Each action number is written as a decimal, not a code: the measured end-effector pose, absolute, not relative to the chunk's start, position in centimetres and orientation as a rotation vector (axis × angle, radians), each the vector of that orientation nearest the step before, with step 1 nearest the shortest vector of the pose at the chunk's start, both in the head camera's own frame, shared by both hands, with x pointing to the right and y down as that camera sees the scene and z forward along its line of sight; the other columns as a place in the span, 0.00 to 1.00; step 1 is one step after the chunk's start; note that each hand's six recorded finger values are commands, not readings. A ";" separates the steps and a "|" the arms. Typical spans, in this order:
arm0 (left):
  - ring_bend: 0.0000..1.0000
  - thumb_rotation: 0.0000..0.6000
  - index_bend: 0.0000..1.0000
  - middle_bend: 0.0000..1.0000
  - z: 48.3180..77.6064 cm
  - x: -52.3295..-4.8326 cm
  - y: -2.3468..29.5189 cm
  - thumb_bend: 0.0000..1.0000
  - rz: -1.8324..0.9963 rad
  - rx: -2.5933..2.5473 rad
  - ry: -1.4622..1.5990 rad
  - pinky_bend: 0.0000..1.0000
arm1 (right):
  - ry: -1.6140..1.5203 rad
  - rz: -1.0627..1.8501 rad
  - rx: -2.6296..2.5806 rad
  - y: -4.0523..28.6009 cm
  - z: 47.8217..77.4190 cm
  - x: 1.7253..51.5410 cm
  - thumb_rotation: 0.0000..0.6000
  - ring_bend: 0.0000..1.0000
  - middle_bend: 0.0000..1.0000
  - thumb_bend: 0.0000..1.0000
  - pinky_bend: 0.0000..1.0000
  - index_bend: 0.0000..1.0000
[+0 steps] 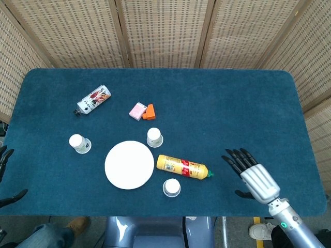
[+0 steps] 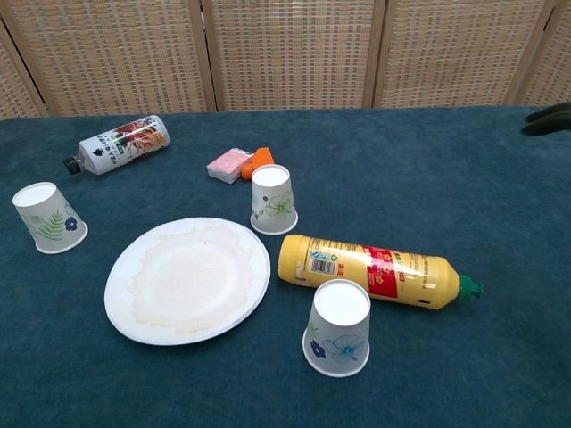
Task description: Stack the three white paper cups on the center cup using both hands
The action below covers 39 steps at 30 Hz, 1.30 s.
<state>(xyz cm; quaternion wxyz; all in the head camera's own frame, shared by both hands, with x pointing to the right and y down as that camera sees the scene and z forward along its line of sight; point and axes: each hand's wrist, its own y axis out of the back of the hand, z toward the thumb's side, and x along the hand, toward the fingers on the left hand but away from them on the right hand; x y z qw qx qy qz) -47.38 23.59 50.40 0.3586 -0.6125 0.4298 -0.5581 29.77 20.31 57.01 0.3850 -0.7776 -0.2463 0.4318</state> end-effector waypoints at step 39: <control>0.00 1.00 0.00 0.00 51.6 -47.4 22.8 0.00 -1.472 -1.601 1.074 0.00 | -0.225 1.020 -2.146 21.3 65.0 11.5 1.00 0.33 0.40 0.20 0.42 0.35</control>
